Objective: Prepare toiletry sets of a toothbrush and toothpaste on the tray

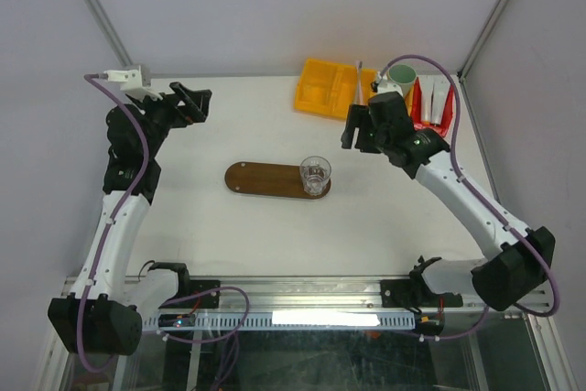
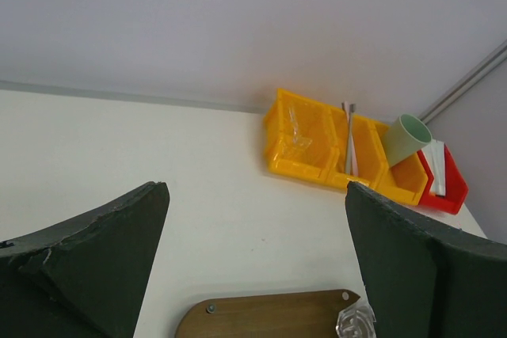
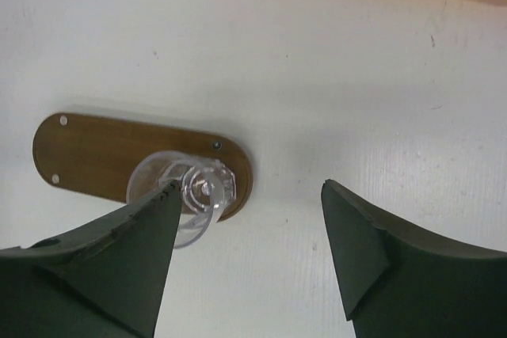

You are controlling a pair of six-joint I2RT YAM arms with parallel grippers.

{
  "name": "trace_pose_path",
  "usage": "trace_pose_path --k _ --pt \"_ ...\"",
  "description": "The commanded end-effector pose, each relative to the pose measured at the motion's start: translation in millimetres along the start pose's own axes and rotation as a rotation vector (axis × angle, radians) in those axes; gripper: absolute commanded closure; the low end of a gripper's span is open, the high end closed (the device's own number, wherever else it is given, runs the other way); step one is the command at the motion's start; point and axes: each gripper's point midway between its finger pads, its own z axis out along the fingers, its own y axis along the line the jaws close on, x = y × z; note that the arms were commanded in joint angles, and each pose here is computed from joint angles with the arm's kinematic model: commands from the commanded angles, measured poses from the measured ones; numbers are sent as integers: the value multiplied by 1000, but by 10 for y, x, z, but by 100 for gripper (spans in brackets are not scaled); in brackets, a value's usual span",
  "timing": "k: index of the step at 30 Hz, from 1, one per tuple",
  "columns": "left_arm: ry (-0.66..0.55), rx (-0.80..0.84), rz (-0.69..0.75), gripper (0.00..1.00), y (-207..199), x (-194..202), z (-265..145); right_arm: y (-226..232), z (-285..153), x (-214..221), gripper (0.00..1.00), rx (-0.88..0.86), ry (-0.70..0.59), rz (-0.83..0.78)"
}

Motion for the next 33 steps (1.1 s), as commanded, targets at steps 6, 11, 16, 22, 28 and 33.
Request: trace_pose_path --k 6,11,16,22,28,33 --pt "31 149 -84 1 -243 -15 150 168 862 -794 20 -103 -113 105" --pt "106 172 -131 1 -223 193 285 174 1445 -1176 19 -58 -126 127" --pt "168 232 -177 1 -294 341 355 94 2039 -1433 34 42 -130 102" --pt "164 229 -167 1 -286 336 350 34 2458 -1687 44 112 -182 93" --pt "155 234 -162 1 -304 299 332 -23 2726 -1612 45 133 -207 90" --pt "154 237 -161 1 -313 295 329 7 2925 -1533 54 135 -200 73"
